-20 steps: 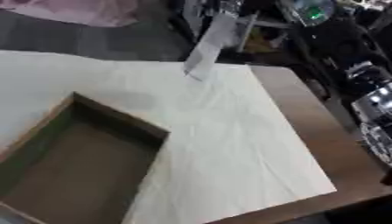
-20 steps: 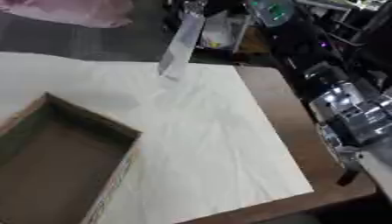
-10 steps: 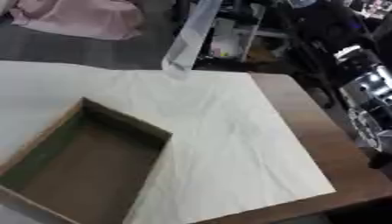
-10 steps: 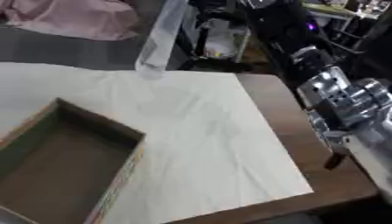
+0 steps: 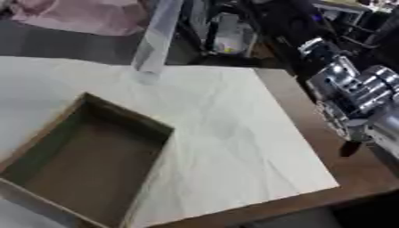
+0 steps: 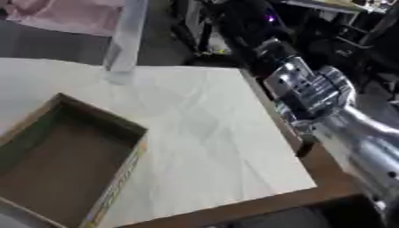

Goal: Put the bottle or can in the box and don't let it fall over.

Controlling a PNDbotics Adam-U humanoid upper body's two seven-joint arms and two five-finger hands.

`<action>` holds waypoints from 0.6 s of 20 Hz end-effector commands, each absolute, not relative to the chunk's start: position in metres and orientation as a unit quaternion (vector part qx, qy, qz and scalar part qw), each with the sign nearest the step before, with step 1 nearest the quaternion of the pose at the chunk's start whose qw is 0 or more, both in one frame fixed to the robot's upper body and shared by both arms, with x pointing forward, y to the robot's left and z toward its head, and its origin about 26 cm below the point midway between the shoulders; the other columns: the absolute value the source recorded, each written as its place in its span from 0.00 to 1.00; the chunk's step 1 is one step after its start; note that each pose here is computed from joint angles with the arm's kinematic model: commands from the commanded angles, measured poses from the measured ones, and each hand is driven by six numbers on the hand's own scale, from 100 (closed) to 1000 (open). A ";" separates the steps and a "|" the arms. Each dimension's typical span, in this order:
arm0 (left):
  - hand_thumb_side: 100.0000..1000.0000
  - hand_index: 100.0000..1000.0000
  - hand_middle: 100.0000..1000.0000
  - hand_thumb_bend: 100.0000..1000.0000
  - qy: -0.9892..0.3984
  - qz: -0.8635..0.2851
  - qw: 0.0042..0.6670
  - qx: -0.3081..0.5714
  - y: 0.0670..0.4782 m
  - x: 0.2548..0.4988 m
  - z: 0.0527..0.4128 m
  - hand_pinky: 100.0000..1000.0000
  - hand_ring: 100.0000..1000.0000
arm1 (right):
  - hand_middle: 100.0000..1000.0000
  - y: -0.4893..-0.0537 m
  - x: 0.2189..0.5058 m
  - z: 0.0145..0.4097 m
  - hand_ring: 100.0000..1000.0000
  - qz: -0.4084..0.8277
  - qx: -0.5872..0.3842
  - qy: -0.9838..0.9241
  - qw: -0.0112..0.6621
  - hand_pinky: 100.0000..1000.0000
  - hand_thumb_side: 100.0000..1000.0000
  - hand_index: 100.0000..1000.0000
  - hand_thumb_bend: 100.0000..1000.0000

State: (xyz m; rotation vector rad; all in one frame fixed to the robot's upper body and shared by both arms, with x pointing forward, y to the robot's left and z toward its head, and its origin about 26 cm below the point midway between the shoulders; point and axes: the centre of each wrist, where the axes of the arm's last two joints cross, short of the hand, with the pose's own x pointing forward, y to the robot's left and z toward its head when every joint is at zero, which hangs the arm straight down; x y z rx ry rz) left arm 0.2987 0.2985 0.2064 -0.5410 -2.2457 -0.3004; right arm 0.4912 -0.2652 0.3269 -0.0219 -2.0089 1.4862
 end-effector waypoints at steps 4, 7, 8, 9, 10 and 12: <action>0.69 0.87 0.62 0.04 -0.890 -0.125 0.383 -0.214 0.296 0.298 0.218 0.58 0.74 | 0.05 -0.245 0.490 0.346 0.70 0.626 -0.026 -0.740 0.245 0.00 0.21 0.16 0.04; 0.69 0.87 0.62 0.05 -0.889 -0.124 0.384 -0.215 0.295 0.298 0.219 0.58 0.74 | 0.05 -0.230 0.491 0.345 0.70 0.631 -0.027 -0.739 0.236 0.00 0.21 0.17 0.04; 0.69 0.87 0.62 0.05 -0.889 -0.122 0.385 -0.215 0.295 0.298 0.219 0.58 0.74 | 0.05 -0.226 0.491 0.344 0.70 0.632 -0.027 -0.738 0.235 0.00 0.21 0.17 0.04; 0.69 0.87 0.62 0.05 -0.889 -0.121 0.386 -0.215 0.295 0.298 0.219 0.58 0.74 | 0.05 -0.222 0.491 0.342 0.70 0.632 -0.026 -0.738 0.236 0.00 0.21 0.17 0.03; 0.69 0.87 0.62 0.05 -0.888 -0.119 0.388 -0.215 0.294 0.298 0.219 0.58 0.74 | 0.05 -0.219 0.492 0.340 0.70 0.632 -0.025 -0.738 0.237 0.00 0.21 0.17 0.03; 0.69 0.87 0.62 0.05 -0.888 -0.115 0.391 -0.215 0.294 0.298 0.219 0.58 0.74 | 0.05 -0.213 0.492 0.337 0.69 0.633 -0.025 -0.735 0.241 0.00 0.23 0.17 0.04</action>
